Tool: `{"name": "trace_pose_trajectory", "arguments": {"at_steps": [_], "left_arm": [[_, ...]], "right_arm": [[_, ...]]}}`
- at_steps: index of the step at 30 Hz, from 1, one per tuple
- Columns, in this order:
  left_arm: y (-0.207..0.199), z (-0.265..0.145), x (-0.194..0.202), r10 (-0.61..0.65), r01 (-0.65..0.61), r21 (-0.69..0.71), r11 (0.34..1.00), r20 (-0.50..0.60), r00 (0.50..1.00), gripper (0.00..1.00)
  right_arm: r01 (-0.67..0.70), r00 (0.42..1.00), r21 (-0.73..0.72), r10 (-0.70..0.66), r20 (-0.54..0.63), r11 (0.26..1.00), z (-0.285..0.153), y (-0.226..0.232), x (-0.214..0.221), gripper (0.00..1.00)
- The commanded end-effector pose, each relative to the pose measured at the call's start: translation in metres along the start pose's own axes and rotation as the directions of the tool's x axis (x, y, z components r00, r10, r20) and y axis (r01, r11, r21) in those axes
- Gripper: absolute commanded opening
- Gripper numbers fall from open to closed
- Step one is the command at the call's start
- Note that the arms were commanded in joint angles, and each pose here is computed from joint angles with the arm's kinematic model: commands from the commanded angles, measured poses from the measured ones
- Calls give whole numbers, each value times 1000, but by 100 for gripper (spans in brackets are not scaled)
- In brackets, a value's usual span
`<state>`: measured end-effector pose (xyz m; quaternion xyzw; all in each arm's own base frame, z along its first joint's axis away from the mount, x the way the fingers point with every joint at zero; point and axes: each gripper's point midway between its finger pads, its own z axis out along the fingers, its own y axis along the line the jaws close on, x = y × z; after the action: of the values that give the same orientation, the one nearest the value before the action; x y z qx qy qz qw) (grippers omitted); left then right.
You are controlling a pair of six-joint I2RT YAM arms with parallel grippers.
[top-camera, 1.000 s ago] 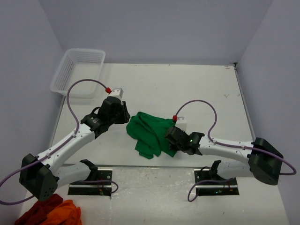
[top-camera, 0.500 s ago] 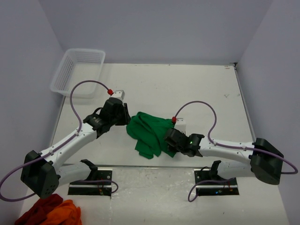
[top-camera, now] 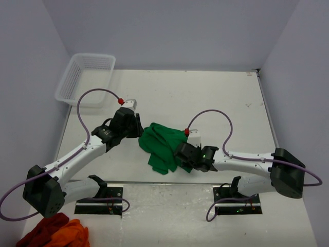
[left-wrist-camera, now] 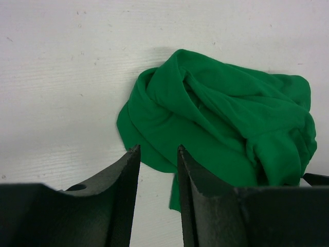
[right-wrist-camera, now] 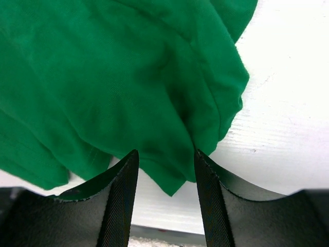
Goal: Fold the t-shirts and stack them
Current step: Move the tshirt to the center of the board, then flatten out the tshirt
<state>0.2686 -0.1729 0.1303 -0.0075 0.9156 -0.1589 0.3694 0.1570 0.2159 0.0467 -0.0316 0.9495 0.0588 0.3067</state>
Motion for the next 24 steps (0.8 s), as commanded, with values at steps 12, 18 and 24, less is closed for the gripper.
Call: {"name": "trace_pose_trajectory", "arguments": {"at_steps": [12, 18, 24], "left_arm": [[-2, -6, 0, 17, -18, 32, 999, 22, 1000, 37], [-9, 3, 3, 13, -13, 62, 998, 6, 1000, 47], [-16, 12, 12, 16, -12, 101, 995, -37, 999, 66]], "right_arm": [[-20, 999, 64, 19, 28, 998, 16, 1, -9, 17], [-27, 997, 74, 21, 79, 997, 2, -4, -26, 0], [3, 984, 83, -18, 179, 997, -41, -5, -74, 0]]}}
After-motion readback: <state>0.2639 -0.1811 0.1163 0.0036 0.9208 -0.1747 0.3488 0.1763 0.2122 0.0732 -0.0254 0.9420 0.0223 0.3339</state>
